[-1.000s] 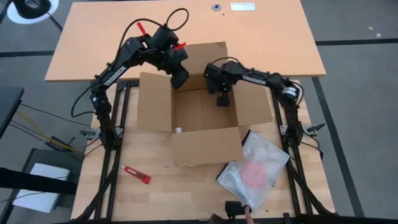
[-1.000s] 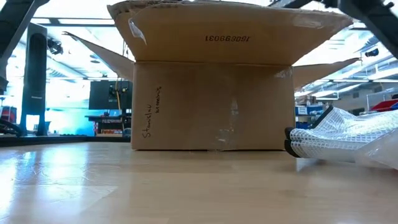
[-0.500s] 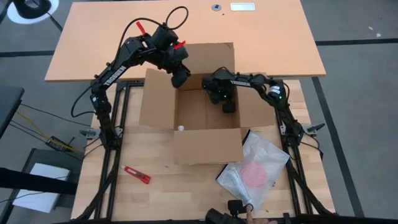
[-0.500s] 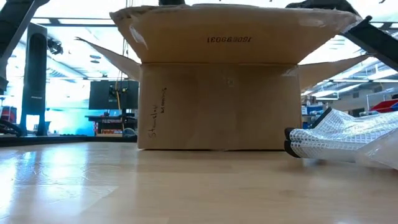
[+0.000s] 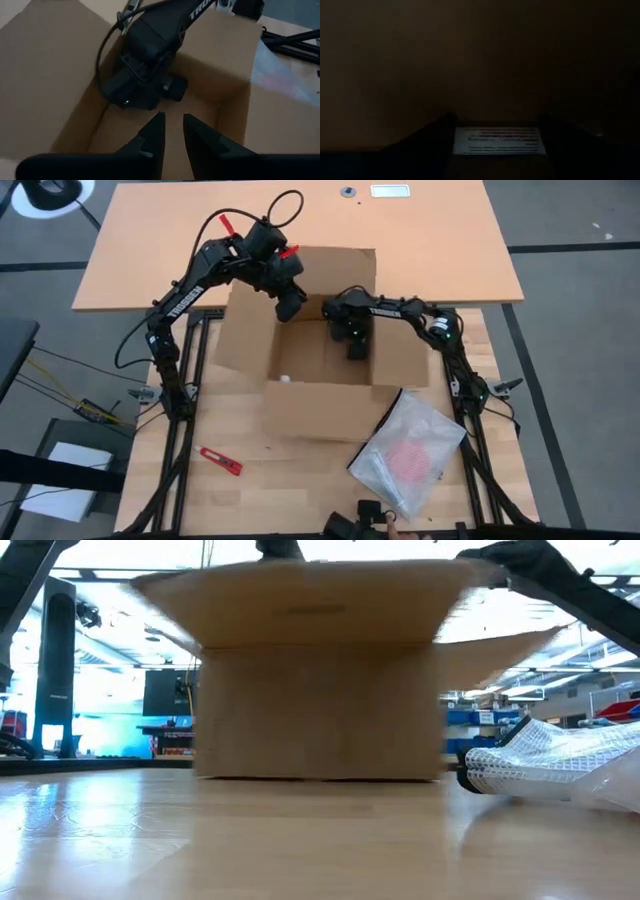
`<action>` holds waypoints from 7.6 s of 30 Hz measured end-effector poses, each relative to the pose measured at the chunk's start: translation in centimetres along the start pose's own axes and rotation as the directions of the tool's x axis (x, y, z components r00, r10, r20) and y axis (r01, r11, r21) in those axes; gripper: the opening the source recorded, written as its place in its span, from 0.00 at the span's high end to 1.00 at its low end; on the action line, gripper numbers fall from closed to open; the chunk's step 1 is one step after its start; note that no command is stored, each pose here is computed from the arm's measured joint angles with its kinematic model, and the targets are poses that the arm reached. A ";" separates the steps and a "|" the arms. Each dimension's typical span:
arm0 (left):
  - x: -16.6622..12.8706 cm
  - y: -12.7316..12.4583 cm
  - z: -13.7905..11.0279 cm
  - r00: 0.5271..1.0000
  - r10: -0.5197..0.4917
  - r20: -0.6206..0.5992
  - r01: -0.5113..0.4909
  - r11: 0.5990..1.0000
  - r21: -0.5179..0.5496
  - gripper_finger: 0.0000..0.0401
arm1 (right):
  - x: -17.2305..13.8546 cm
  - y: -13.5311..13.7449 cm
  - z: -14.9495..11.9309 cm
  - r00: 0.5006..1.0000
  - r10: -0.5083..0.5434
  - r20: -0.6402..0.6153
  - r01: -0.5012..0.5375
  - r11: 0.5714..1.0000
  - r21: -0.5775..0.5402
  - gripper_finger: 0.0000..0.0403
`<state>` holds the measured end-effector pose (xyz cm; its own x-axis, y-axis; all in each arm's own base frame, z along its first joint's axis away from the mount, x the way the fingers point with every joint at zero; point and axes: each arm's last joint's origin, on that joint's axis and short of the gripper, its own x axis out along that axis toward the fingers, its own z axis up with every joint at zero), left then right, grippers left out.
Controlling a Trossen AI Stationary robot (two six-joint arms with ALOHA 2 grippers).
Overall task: Unpack boxes
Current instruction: Remove the white pill bottle from the cardboard box
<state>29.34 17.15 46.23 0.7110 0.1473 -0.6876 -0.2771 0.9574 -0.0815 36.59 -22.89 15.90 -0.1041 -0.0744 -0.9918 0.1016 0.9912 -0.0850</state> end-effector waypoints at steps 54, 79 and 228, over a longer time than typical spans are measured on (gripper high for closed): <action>0.2 -0.7 0.8 0.998 -0.009 0.067 0.005 0.998 0.055 0.80 | 3.9 2.6 -4.6 0.890 -0.347 -0.297 0.279 0.928 -0.247 0.28; 0.1 -0.8 1.7 0.988 -0.006 0.157 -0.007 0.997 0.083 0.80 | -6.4 -1.7 2.6 0.872 -0.226 0.434 0.183 0.973 0.141 0.28; -1.9 -1.2 1.2 0.987 0.030 0.156 -0.047 0.993 0.105 0.80 | -7.9 -2.3 -4.3 0.895 -0.102 0.434 -0.220 0.745 0.629 0.86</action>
<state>29.03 15.97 48.50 0.7944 0.2127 -0.5689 -0.2407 0.9702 0.0267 32.97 -24.07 24.33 0.3258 -0.2156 -0.9205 0.7212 0.6862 0.0946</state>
